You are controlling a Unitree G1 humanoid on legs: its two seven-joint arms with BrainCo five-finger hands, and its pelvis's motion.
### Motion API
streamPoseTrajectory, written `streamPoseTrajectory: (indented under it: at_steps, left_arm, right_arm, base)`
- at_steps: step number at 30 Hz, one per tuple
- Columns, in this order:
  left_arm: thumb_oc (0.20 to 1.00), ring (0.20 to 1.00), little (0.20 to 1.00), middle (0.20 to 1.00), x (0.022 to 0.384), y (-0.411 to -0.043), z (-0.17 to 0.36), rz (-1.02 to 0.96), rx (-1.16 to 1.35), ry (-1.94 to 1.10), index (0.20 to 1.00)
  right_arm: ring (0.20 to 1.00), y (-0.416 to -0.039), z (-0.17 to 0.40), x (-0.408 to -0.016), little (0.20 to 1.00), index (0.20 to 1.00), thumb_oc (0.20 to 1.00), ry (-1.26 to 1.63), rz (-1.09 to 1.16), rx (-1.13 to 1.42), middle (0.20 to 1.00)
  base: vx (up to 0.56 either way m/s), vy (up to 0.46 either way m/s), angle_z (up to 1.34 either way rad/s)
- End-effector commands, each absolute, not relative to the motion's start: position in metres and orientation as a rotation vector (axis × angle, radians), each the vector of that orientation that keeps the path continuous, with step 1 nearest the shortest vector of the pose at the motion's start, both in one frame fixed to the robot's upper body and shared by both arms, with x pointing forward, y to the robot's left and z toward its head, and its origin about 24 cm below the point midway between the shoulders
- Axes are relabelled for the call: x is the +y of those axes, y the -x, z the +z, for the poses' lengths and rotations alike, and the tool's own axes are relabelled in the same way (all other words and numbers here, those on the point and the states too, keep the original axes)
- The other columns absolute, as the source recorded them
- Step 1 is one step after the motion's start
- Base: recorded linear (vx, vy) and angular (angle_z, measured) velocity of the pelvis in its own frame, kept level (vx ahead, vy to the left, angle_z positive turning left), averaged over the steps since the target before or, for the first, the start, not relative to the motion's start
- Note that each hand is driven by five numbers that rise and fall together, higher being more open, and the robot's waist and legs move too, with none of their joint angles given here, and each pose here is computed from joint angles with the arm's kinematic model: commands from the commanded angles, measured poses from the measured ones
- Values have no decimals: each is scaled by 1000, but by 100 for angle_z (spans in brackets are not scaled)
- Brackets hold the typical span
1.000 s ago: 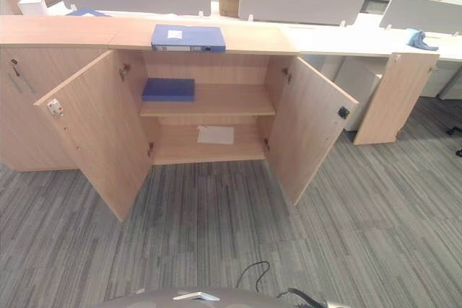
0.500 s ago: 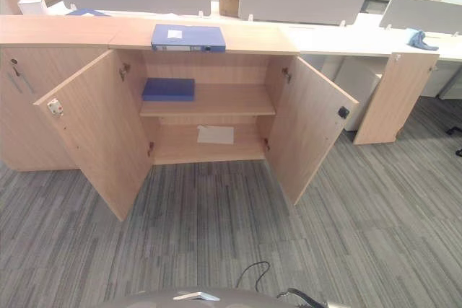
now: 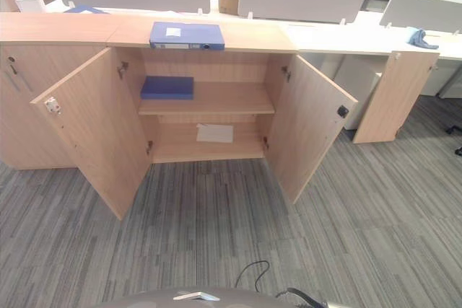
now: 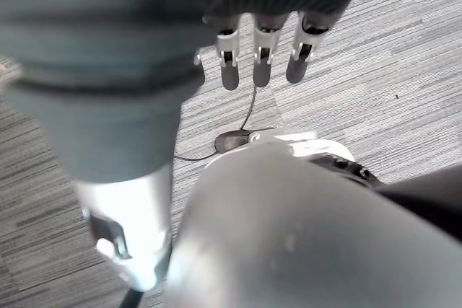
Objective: Put the empty folder in the office cabinet
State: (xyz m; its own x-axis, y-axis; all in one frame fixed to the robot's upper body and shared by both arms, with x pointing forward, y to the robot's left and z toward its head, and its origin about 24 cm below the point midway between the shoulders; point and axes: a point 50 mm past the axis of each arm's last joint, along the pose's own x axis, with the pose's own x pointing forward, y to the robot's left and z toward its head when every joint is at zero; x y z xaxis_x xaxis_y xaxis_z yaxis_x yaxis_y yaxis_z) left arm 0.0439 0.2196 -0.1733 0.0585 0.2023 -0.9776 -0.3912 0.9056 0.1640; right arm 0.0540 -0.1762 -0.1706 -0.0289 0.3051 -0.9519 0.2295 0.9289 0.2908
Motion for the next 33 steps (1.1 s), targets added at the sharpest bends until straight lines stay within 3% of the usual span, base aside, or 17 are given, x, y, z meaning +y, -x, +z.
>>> streamPoseTrajectory:
  at_steps: [1,11,20,31,33]
  left_arm:
    - [1000,1000,1000,1000,215,-57,-173,509,1416,215,1000]
    - [1000,1000,1000,1000,215,-51,-174,540,1429,268,1000]
    - [1000,1000,1000,1000,213,-44,-175,508,1434,237,1000]
    - [1000,1000,1000,1000,230,-33,-172,565,1478,224,1000]
    - [1000,1000,1000,1000,235,-44,-170,563,1450,215,1000]
  right_arm:
    - [1000,-63,-168,-190,1000,1000,1000,-338,57,1644,1000]
    - [1000,-73,-164,-208,1000,1000,1000,-289,5,1618,1000]
    - [1000,-57,-164,-217,1000,1000,1000,-343,-19,1644,1000]
    - [1000,-48,-169,-205,1000,1000,1000,-473,-120,1622,1000]
    - [1000,-64,-168,-206,1000,1000,1000,-537,-201,1514,1000]
  base:
    - [70,-71,2]
    - [114,-41,6]
    - [247,32,17]
    - [241,129,-68]
    - [357,429,-22]
